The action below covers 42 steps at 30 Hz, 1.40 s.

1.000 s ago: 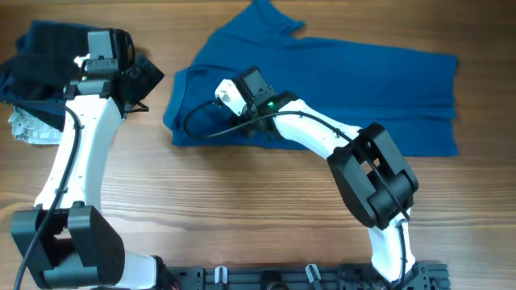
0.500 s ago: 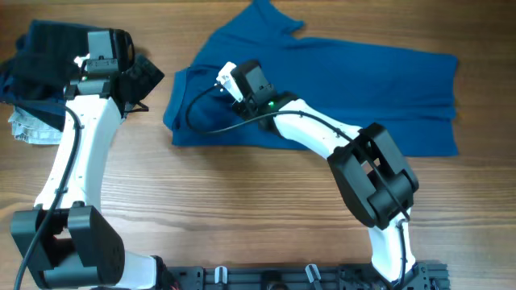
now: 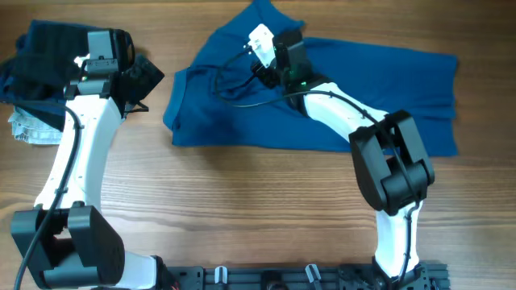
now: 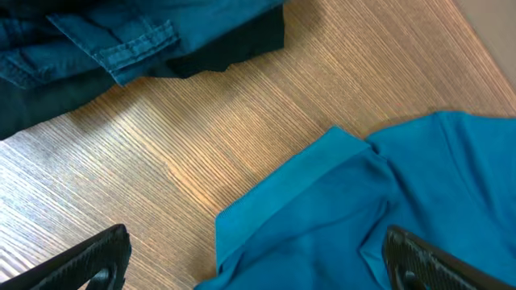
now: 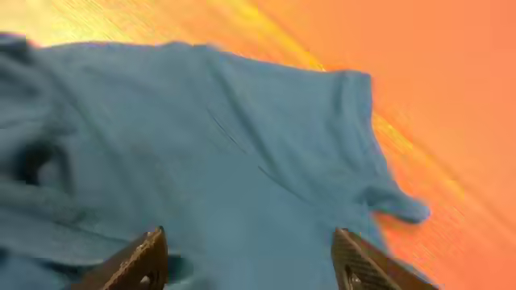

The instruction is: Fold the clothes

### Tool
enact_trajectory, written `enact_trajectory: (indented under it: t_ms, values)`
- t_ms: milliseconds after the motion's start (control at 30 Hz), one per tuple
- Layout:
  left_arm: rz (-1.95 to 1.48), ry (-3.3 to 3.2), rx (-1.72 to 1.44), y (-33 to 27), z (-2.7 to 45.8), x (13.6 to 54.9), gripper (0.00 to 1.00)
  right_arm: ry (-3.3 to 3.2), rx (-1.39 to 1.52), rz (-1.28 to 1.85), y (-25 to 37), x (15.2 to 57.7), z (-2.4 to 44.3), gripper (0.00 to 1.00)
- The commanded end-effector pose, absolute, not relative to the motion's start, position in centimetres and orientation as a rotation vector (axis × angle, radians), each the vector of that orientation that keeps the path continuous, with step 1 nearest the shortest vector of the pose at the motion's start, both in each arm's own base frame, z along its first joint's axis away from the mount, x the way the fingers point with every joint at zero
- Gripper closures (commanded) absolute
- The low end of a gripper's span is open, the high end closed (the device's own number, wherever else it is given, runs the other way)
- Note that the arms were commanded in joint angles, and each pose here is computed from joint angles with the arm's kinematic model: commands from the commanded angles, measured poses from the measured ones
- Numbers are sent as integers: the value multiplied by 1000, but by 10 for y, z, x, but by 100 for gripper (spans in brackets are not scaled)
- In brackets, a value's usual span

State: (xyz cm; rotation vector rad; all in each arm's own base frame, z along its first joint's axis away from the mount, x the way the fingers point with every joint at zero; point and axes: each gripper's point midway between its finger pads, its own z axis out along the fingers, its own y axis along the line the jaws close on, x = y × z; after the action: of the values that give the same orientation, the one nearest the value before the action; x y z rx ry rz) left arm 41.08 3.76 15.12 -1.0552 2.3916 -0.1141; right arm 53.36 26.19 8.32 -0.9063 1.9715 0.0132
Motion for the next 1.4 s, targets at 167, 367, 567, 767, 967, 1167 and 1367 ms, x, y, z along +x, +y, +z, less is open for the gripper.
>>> enact_trajectory:
  t_ms: [167, 367, 567, 767, 967, 1167, 1367]
  values:
    - [-117, 2376, -1054, 40, 156, 413, 0, 1741, -1215, 129, 358, 473, 136, 45]
    - [-117, 2376, -1054, 40, 156, 413, 0, 1816, -1230, 176, 379, 460, 90, 48]
    - [-117, 2376, -1054, 40, 156, 413, 0, 1857, -1175, 84, 388, 461, 59, 45]
    - [-116, 2376, -1054, 40, 156, 413, 0, 1869, -1148, 22, 385, 470, 34, 42]
    - [-117, 2376, -1054, 40, 156, 413, 0, 1839, -1106, 0, 385, 478, 43, 78]
    - [-117, 2376, -1054, 40, 156, 413, 0, 1730, -988, -79, 384, 502, 79, 96]
    - [-116, 2376, -1054, 40, 156, 413, 0, 1744, -986, 1, 365, 519, 73, 96]
